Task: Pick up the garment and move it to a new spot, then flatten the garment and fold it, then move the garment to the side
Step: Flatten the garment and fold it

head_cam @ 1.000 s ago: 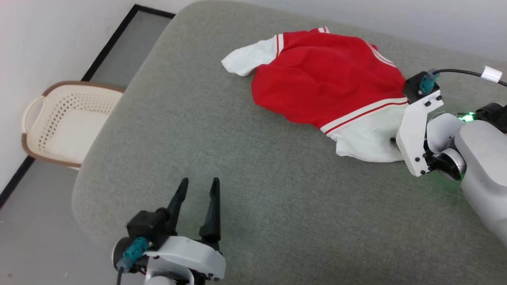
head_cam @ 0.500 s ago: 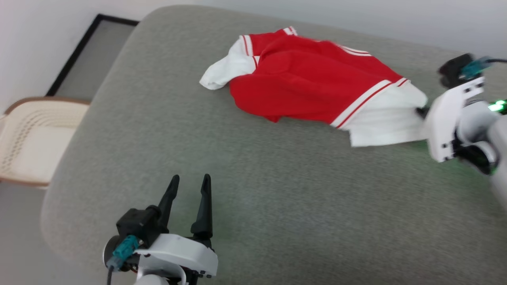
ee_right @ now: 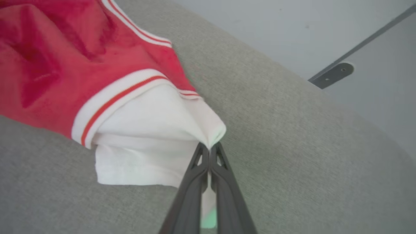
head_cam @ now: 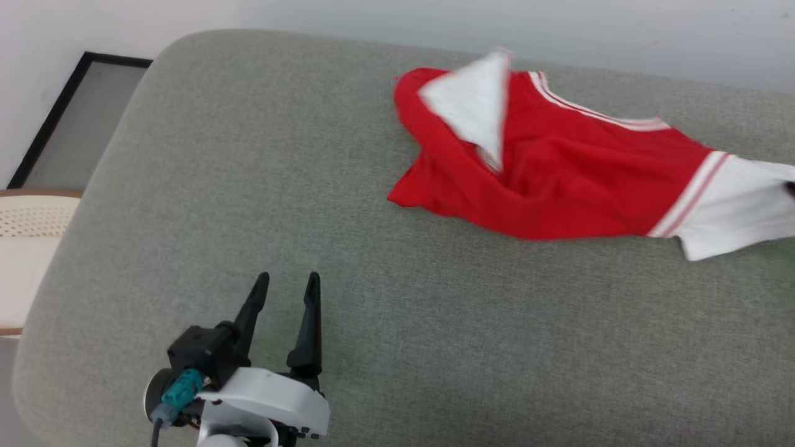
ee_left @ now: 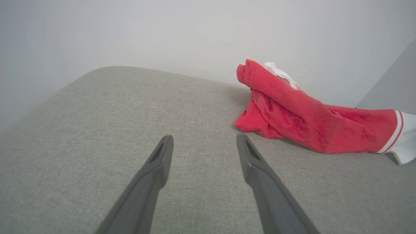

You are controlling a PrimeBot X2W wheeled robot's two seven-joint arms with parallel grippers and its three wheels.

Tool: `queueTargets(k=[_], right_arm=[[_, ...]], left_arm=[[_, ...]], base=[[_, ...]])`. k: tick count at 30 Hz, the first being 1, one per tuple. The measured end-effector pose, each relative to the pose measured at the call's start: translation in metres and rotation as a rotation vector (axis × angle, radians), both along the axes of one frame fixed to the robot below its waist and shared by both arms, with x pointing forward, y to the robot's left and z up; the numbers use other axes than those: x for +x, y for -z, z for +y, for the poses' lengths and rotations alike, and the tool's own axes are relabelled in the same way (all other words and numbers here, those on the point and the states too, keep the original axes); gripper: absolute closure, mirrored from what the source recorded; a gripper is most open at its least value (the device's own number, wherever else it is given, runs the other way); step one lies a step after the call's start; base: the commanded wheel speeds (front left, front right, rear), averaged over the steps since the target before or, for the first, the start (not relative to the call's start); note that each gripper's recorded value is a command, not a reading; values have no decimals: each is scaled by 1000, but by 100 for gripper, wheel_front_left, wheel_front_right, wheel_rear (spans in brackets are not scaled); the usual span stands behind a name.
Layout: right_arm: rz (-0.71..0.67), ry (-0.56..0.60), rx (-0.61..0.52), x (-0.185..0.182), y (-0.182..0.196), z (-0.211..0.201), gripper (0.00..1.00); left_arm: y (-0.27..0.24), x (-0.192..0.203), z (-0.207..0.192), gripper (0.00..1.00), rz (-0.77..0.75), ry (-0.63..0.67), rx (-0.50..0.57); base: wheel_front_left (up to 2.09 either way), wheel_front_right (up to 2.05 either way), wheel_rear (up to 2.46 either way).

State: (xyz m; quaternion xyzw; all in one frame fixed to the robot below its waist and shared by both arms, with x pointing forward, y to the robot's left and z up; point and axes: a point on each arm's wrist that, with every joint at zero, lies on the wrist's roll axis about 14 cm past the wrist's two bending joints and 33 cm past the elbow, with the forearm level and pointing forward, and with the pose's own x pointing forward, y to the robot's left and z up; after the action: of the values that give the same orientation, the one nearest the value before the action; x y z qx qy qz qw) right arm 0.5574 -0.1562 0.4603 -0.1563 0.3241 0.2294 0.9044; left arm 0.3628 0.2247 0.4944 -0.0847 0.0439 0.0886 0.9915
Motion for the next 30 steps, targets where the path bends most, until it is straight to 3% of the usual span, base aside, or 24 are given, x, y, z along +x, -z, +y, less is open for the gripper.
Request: queueTargets(k=[8, 12, 16, 22, 25, 26, 27, 30], right_arm=[[-128, 132, -15, 16, -41, -57, 100], [-79, 206, -57, 11, -21, -80, 100], [37, 212, -85, -8, 24, -77, 100], [84, 231, -95, -14, 49, -76, 99], [78, 240, -86, -12, 52, -74, 53], [77, 240, -84, -13, 53, -73, 21], [76, 241, -85, -14, 53, -73, 0], [68, 250, -82, -17, 52, -73, 0]], left_arm=[[-1, 2, -2, 0, 10, 12, 4], [0, 3, -2, 0, 15, 17, 8], [2, 4, -1, 0, 23, 11, 8], [9, 8, -1, 0, 41, 13, 8], [9, 12, 1, 0, 40, 13, 17], [9, 13, 1, 0, 40, 14, 18], [9, 14, 1, 0, 42, 16, 19], [9, 16, -2, 0, 40, 27, 19]], base=[[0, 0, 0], [0, 0, 0], [0, 0, 0], [0, 0, 0], [0, 0, 0], [0, 0, 0], [0, 0, 0], [0, 0, 0]])
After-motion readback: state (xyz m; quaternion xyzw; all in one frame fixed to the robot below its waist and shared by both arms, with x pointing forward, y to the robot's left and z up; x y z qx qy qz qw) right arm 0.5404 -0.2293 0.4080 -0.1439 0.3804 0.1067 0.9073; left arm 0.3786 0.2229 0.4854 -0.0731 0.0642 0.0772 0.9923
